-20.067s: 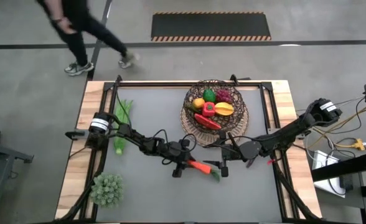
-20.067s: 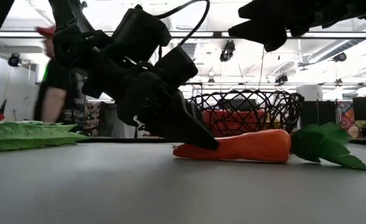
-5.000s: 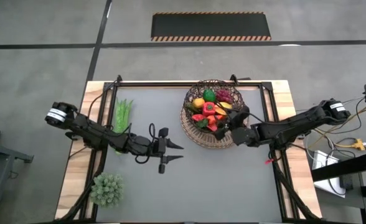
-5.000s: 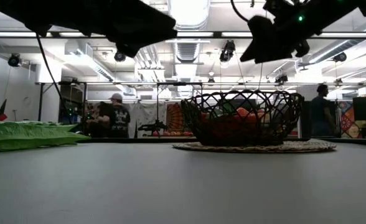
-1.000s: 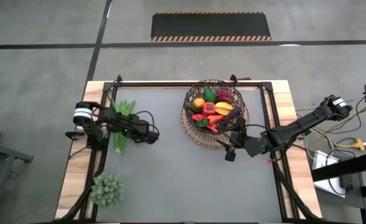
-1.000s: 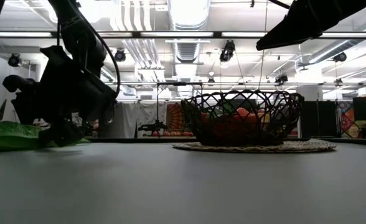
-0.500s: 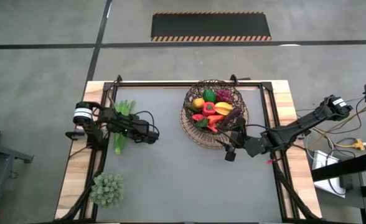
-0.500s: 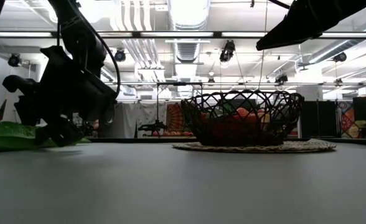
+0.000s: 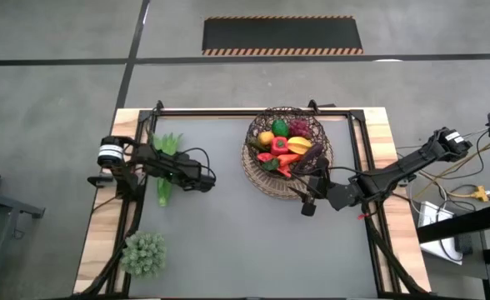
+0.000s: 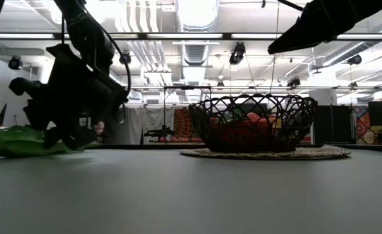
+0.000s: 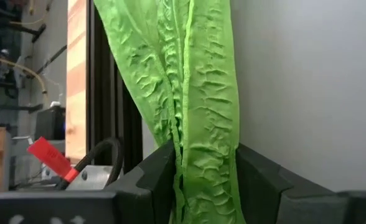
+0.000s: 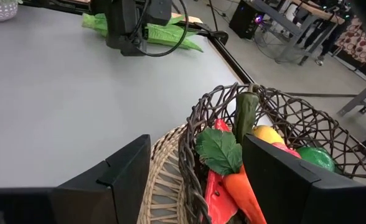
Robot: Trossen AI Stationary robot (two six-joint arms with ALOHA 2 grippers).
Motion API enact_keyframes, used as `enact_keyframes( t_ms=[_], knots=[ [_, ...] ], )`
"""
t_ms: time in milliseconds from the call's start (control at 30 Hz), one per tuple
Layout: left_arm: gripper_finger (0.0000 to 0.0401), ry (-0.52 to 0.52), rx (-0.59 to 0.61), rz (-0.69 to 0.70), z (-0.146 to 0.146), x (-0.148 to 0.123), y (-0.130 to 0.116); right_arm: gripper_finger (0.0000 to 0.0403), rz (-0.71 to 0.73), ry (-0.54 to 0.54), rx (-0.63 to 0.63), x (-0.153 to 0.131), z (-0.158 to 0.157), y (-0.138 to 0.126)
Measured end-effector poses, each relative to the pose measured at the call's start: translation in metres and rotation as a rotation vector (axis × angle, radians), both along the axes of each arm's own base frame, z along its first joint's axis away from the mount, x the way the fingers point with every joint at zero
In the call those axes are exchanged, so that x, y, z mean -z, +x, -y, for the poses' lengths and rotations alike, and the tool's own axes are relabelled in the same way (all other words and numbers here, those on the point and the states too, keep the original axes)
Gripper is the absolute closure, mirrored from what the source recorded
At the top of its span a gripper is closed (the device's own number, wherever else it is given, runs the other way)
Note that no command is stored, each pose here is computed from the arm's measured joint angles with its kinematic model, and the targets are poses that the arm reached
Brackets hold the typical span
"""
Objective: Build produce basket
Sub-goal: Put the green lettuce into the basket
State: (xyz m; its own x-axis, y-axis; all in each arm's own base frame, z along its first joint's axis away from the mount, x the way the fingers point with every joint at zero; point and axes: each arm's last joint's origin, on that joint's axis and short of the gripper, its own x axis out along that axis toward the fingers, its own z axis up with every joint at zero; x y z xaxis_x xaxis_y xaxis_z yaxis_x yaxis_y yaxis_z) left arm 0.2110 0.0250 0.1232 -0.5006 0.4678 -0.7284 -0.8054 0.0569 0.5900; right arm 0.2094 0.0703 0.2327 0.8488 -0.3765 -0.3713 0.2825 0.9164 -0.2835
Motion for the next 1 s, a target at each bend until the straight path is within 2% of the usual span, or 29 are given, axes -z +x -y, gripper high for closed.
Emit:
enact_keyframes(
  t_ms=[233, 467, 767, 1000],
  knots=[
    [0.0277, 0.05, 0.053, 0.09, 0.003, -0.018, 0.007, 0.016, -0.003, -0.002, 0.0, 0.001, 0.0, 0.0],
    [0.0277, 0.184, 0.184, 0.245, 0.016, -0.051, 0.017, 0.0165, -0.007, -0.004, 0.001, 0.003, 0.0, -0.001],
    [0.0277, 0.496, 0.519, 0.479, 0.054, -0.104, 0.034, 0.0156, 0.0, -0.002, 0.002, 0.003, 0.0, -0.001],
    [0.0277, 0.573, 0.771, 0.559, 0.085, -0.121, 0.053, 0.0139, 0.079, 0.041, 0.005, -0.001, 0.0, 0.002]
  ],
)
